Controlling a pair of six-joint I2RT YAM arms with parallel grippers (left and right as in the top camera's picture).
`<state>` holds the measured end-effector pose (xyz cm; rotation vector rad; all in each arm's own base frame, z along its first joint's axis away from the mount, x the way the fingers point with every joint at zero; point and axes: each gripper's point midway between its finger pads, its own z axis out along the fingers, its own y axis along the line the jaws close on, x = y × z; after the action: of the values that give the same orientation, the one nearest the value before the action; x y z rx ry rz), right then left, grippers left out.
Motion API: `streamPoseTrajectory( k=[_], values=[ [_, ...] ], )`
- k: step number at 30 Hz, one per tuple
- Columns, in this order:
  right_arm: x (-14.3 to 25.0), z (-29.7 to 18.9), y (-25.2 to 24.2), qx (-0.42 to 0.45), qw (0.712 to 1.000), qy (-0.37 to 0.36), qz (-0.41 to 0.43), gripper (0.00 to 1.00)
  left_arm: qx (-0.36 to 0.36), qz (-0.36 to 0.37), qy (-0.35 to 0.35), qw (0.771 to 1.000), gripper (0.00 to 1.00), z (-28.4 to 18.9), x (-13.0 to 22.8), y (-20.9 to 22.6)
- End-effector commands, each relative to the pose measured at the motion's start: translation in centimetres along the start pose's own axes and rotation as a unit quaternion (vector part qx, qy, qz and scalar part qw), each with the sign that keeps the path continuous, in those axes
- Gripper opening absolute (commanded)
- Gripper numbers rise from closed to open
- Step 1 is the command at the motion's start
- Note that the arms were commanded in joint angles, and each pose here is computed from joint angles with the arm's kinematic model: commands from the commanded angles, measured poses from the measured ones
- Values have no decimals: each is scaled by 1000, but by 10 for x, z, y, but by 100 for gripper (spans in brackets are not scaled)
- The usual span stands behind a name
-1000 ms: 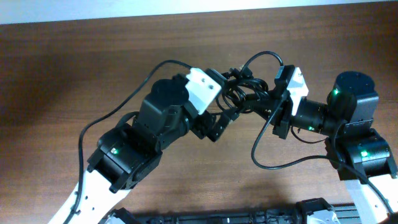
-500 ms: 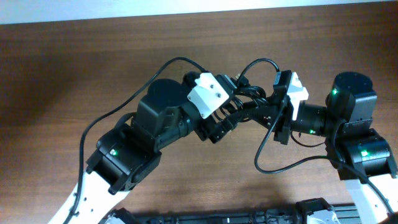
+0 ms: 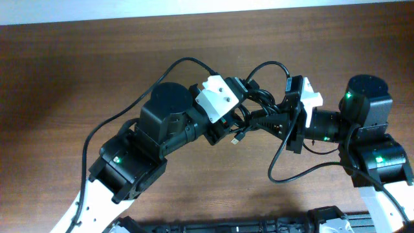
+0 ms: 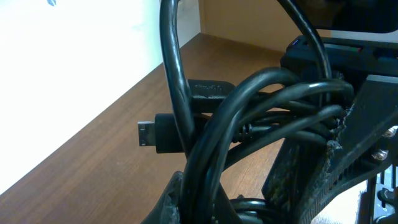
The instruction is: Untangle cables
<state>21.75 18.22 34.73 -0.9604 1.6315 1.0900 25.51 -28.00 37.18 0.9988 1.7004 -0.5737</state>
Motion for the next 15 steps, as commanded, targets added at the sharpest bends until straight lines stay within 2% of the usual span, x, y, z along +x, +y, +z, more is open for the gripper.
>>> streamPoseTrajectory(
  k=[1, 3, 4, 6, 7, 11, 15],
  values=[
    [-9, -2, 10, -10, 1000, -8, -22, 11, -46, -17, -1, 999, 0, -2, -1, 17],
    [-6, -3, 0, 19, 1000, -1, -18, 27, -112, -61, 5, 992, 0, -6, 3, 39],
    [-4, -3, -6, 37, 999, 4, -13, 30, -147, -86, 6, 985, 0, -9, 6, 51],
    [1, -6, -26, 96, 995, 12, 23, 49, -221, -149, 3, 964, 0, -18, 12, 74],
    [2, -8, -35, 124, 991, 14, 40, 52, -237, -166, 2, 957, 0, -21, 15, 79],
    [6, -15, -57, 191, 978, 14, 84, 53, -241, -179, 9, 954, 0, -21, 20, 79],
    [6, -16, -60, 199, 975, 12, 93, 53, -240, -179, 19, 954, 0, -21, 24, 78]
  ],
)
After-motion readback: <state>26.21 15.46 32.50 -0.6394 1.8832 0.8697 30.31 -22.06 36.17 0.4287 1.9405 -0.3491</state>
